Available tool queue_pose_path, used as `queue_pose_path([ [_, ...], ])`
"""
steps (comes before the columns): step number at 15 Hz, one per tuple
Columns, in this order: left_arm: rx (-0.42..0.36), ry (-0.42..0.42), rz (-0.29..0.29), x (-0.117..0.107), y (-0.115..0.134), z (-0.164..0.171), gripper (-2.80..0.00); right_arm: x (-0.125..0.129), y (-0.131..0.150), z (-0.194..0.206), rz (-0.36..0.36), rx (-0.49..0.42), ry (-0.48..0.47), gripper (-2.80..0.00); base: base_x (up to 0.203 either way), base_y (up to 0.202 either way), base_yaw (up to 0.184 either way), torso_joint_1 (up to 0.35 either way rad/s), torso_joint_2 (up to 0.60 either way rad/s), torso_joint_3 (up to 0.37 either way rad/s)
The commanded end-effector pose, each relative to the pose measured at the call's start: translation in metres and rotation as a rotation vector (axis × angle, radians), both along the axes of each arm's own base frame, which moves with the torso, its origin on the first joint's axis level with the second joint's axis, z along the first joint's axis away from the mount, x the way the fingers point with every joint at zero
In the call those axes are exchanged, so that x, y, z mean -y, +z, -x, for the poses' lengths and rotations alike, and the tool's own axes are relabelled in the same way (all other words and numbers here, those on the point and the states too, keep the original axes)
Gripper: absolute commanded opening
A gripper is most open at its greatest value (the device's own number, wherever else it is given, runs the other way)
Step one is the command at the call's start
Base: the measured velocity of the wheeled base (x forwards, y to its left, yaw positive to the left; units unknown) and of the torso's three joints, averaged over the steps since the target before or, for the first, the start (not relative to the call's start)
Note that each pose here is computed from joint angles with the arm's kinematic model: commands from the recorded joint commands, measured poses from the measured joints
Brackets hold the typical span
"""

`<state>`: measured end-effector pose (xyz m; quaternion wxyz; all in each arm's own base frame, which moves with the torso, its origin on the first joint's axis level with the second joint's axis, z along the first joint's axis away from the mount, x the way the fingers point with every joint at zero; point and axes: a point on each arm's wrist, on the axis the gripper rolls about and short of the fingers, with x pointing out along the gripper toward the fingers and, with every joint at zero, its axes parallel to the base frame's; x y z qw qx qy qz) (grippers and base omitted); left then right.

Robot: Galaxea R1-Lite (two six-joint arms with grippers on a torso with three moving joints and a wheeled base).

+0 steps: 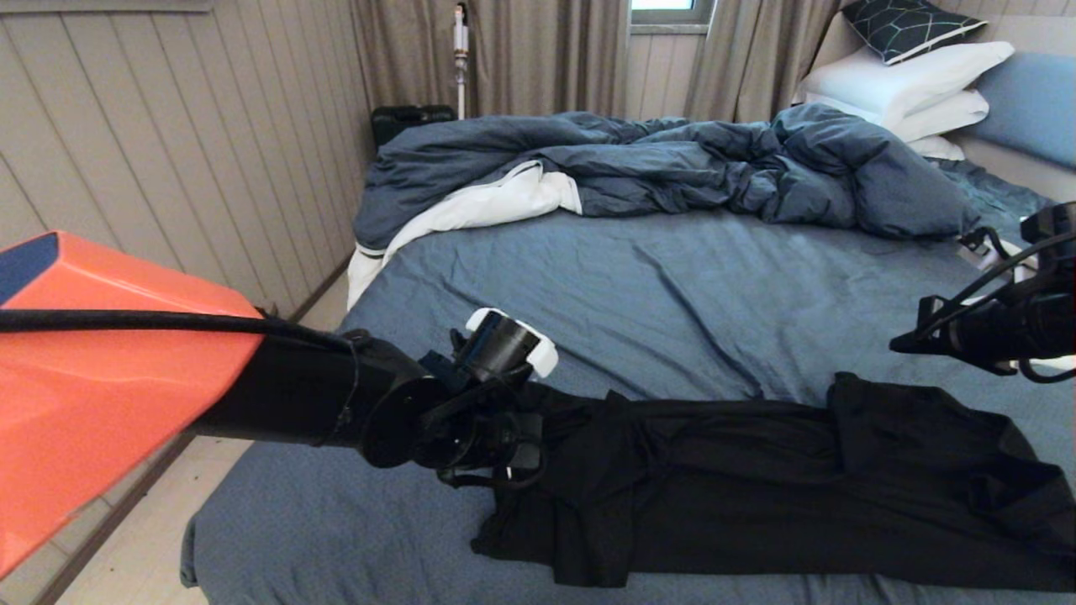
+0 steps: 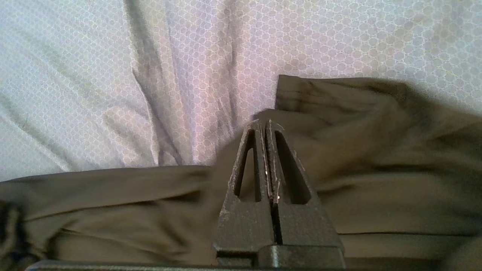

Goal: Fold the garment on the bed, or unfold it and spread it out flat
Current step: Unford the black T-shirt

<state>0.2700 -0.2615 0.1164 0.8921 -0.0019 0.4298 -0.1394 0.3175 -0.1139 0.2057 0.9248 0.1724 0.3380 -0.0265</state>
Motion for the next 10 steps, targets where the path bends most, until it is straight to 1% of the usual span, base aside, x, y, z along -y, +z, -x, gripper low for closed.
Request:
queue_pose_path([
  [1, 0.003, 0.028, -0.001, -0.022, 0.01, 0.008, -2.8, 0.0, -0.001, 0.0, -0.001, -0.003, 0.002, -2.8, 0.0, 0.0, 0.0, 0.0, 0.0, 0.0],
  [3, -0.033, 0.038, -0.043, -0.044, 0.002, 0.018, -2.8, 0.001, -0.005, -0.003, -0.007, -0.016, 0.002, -2.8, 0.0, 0.0, 0.0, 0.0, 0.0, 0.0],
  [5, -0.05, 0.067, -0.057, -0.067, 0.0, 0.023, -2.8, 0.001, -0.006, -0.004, -0.006, -0.018, 0.003, -2.8, 0.0, 0.0, 0.0, 0.0, 0.0, 0.0],
  [7, -0.051, 0.096, -0.067, -0.084, 0.0, 0.021, -2.8, 0.001, -0.007, -0.004, 0.003, -0.021, -0.006, -2.8, 0.0, 0.0, 0.0, 0.0, 0.0, 0.0],
  [8, -0.052, 0.1, -0.071, -0.085, -0.001, 0.018, -2.8, 0.0, -0.007, -0.004, 0.003, -0.025, -0.006, -2.8, 0.0, 0.0, 0.0, 0.0, 0.0, 0.0],
  [10, -0.043, 0.1, -0.064, -0.082, -0.001, 0.013, -2.8, 0.0, -0.007, -0.004, 0.002, -0.025, -0.007, -2.8, 0.0, 0.0, 0.0, 0.0, 0.0, 0.0],
])
